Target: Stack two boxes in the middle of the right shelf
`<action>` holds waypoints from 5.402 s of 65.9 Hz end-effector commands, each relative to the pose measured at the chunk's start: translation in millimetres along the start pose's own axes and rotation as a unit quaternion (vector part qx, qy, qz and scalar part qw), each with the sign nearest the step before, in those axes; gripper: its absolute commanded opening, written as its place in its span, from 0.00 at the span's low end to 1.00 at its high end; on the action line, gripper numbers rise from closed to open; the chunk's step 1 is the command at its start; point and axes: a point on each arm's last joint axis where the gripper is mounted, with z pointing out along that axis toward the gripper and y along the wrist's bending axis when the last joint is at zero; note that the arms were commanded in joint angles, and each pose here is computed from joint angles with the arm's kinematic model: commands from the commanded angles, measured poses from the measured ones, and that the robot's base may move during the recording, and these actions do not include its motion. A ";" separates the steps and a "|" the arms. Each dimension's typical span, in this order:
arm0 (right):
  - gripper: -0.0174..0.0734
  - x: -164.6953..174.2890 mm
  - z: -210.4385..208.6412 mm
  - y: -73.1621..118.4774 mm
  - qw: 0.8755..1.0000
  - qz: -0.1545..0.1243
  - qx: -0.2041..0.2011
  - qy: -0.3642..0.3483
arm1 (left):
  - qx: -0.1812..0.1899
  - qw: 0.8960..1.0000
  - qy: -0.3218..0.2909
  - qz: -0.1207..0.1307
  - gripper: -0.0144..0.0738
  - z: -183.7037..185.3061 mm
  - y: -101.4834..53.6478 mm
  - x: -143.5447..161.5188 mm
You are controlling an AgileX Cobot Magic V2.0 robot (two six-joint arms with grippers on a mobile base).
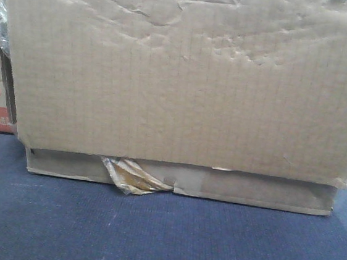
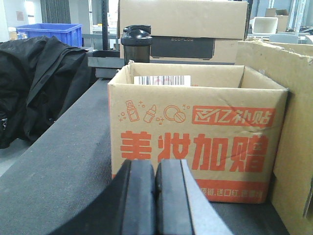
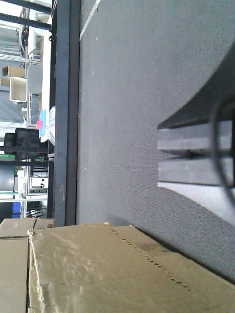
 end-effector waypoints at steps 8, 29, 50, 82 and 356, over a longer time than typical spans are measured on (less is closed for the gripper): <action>0.02 -3.0 -0.4 -0.2 1.000 -0.005 0.001 -0.015 | 0.004 1.000 -0.015 -0.003 0.04 -0.6 -0.4 -3.6; 0.02 -3.0 -0.4 -0.2 1.000 -0.005 0.001 -0.015 | 0.004 1.000 -0.015 -0.003 0.04 -0.6 -0.4 -3.6; 0.02 -6.3 -0.5 -0.5 0.999 -0.005 0.003 -0.033 | 0.004 1.000 -0.018 -0.003 0.04 -0.6 -0.4 -4.1; 0.02 -107.1 -31.8 2.1 0.983 -0.006 0.000 -0.185 | 0.004 0.990 -0.144 -0.011 0.04 -23.7 0.2 -93.0; 0.82 -167.0 76.2 4.5 0.998 -0.006 -0.007 0.057 | 0.169 0.950 0.260 -0.028 0.04 243.2 -109.9 -318.8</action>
